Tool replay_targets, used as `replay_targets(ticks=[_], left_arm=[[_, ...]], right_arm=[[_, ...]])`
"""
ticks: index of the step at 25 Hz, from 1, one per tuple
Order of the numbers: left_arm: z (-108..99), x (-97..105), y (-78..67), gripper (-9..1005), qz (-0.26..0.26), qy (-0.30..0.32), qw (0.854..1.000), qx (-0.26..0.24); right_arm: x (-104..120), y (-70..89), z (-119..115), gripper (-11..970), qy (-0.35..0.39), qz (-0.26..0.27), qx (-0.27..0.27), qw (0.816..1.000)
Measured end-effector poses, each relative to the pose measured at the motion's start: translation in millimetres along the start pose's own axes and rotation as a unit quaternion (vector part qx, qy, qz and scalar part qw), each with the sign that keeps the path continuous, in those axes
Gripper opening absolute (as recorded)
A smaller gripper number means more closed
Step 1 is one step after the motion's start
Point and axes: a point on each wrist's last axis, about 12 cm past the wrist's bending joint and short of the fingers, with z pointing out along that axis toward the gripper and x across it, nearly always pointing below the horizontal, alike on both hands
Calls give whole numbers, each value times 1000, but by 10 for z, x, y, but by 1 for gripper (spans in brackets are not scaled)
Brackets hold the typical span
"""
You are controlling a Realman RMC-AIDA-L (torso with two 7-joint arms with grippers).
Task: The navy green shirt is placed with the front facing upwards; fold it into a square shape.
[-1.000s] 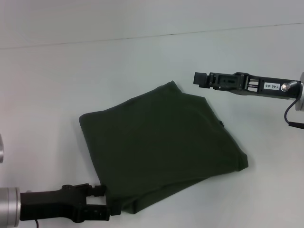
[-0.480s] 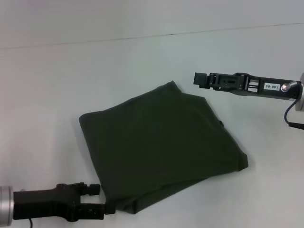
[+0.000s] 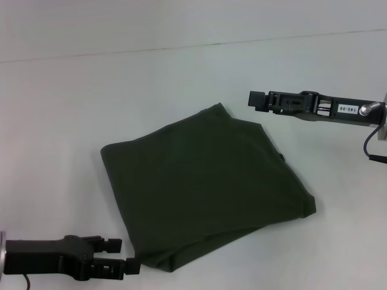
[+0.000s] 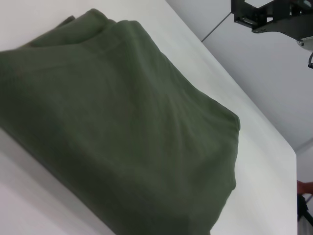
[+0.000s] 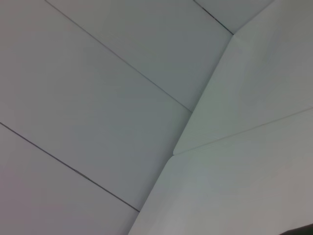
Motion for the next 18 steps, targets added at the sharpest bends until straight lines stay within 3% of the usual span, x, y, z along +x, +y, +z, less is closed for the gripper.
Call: replay_targets(ticks=[18], left_arm=[[169, -99, 6, 942, -16, 14, 1000, -2]], right_arm=[[-10, 1, -11, 683, 0, -1, 0, 1000]])
